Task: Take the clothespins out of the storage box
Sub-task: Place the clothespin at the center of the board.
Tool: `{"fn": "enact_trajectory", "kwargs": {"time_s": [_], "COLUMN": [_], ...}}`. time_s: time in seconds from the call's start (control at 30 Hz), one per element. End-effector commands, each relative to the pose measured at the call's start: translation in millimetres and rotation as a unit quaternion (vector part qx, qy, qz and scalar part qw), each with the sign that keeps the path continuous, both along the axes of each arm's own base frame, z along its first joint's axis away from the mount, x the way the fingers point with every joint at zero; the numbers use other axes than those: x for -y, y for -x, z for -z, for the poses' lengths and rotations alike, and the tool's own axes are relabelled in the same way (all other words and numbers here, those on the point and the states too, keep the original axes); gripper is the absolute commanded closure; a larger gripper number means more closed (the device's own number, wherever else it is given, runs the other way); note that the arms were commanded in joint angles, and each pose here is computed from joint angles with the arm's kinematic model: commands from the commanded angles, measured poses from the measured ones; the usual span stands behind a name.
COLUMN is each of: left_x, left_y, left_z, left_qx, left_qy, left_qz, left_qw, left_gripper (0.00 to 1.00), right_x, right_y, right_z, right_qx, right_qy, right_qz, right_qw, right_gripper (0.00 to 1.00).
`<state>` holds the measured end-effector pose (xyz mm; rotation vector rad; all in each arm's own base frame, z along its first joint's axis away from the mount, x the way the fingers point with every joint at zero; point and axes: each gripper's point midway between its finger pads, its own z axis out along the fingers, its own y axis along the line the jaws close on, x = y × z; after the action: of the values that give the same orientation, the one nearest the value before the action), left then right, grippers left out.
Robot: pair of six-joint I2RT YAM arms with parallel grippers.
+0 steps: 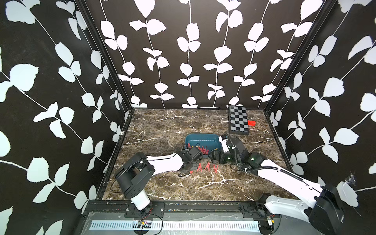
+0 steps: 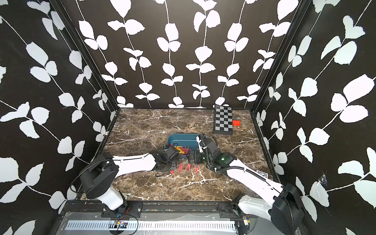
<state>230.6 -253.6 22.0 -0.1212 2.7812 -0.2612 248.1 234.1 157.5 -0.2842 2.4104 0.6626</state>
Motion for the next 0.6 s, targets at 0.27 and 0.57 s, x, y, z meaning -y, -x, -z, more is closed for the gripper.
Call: {"fn": "enact_trajectory", "kwargs": {"time_s": [0.27,0.57], "left_x": [-1,-12], "left_y": [-6,-13], "left_z": [-37,-86], "left_qx": [0.031,0.075], "left_qy": [0.001,0.011], "left_qz": [0.011,0.040], "left_qw": [0.999,0.996], "left_gripper": [0.58,0.41], "right_x": [-1,-10], "right_y": [-11,-36], "right_z": [-1,10], "right_qx": [0.001,-0.026], "right_qy": [0.007,0.034], "right_qz": [0.005,0.022], "right_qw": [1.000,0.999], "right_gripper": [0.01,0.12]}}
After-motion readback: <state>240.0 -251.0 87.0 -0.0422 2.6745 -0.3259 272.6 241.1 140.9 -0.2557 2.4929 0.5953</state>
